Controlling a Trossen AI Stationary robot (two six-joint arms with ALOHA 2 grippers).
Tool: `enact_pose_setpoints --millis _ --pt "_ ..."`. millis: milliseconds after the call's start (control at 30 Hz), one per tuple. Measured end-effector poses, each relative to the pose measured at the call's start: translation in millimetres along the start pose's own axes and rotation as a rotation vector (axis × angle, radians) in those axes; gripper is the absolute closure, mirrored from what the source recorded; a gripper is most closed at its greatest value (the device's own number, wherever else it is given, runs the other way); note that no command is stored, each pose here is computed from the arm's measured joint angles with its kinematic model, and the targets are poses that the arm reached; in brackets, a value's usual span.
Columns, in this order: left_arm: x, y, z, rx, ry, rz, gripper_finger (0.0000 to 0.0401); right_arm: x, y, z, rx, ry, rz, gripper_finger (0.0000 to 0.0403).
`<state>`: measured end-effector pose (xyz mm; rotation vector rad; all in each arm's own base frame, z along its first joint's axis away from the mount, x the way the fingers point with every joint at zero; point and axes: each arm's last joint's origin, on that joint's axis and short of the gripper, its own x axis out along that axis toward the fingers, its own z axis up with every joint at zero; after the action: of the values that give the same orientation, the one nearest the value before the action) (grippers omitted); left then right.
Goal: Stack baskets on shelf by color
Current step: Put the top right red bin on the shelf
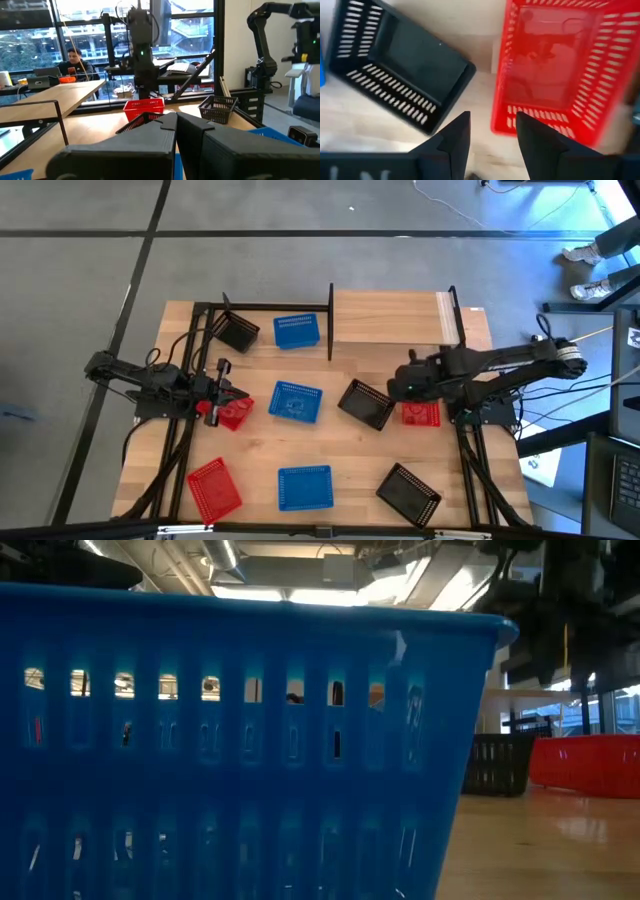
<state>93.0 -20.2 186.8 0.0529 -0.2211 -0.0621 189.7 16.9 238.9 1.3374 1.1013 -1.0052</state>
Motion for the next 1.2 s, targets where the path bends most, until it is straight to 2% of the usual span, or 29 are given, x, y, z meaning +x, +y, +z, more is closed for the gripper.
enact_pose_setpoints --millis 267,900,1033,1200 --pt "0.0 0.0 -0.1 0.0 0.0 0.0 0.0401 37.3 -10.5 0.8 0.0 0.062 0.031 0.0247" --pt "0.0 0.0 0.2 0.005 -0.001 0.0 0.0401 73.4 -36.4 4.6 0.032 0.049 -0.028 0.0254" --pt "0.0 0.1 0.3 -0.025 -0.004 0.001 0.0401 78.3 -41.3 5.2 0.037 0.046 -0.043 0.029" --pt "0.0 1.4 8.2 -0.042 0.0 0.019 0.0401 79.4 -42.5 7.1 0.038 -0.015 -0.043 0.038"
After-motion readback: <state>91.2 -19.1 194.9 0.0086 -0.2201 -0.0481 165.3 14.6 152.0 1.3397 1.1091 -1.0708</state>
